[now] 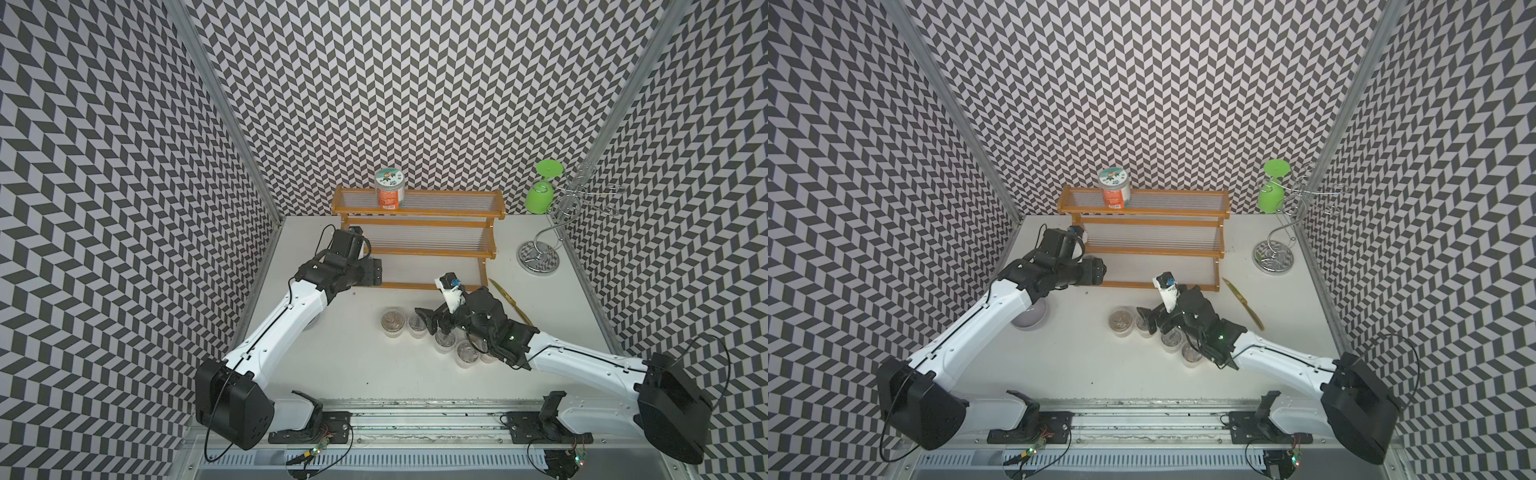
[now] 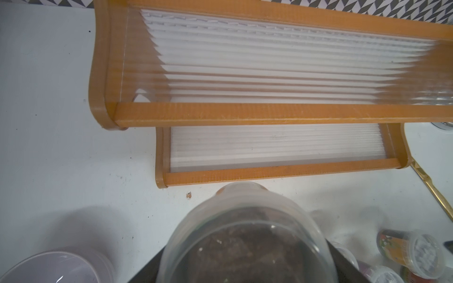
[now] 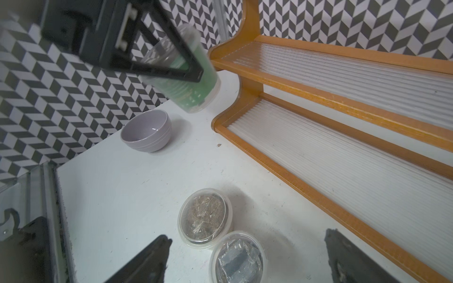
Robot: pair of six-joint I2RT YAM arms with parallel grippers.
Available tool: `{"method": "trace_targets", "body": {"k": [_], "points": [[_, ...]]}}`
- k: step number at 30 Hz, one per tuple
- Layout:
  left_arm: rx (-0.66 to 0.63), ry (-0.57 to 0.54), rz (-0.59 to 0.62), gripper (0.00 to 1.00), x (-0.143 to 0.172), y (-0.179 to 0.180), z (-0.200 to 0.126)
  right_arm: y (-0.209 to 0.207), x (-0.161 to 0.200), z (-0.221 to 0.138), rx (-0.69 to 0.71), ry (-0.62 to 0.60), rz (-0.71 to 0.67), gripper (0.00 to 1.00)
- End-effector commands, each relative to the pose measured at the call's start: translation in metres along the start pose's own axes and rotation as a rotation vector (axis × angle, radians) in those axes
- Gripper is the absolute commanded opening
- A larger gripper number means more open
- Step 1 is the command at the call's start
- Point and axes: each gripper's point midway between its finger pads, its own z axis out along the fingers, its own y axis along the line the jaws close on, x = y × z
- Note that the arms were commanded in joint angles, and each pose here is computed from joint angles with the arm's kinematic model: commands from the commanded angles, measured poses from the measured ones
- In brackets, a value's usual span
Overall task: Place the seed container on the shelf
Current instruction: Pick up the seed jar at the center of the board.
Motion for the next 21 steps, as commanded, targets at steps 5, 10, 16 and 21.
{"method": "trace_targets", "body": {"k": [5, 10, 16, 21], "points": [[0.142, 0.115, 0.064, 0.85, 0.013, -0.026, -0.019, 0.032, -0.06, -0.003, -0.133, -0.316, -0.3, 1.0], [0.205, 0.123, 0.075, 0.85, 0.016, -0.036, -0.032, 0.04, -0.08, 0.017, -0.154, -0.373, -0.364, 1.0], [0.237, 0.135, 0.083, 0.84, 0.017, -0.042, -0.04, 0.051, -0.092, 0.028, -0.197, -0.454, -0.418, 0.99], [0.268, 0.129, 0.085, 0.83, 0.017, -0.047, -0.047, 0.063, -0.089, 0.045, -0.27, -0.435, -0.408, 0.97]]}}
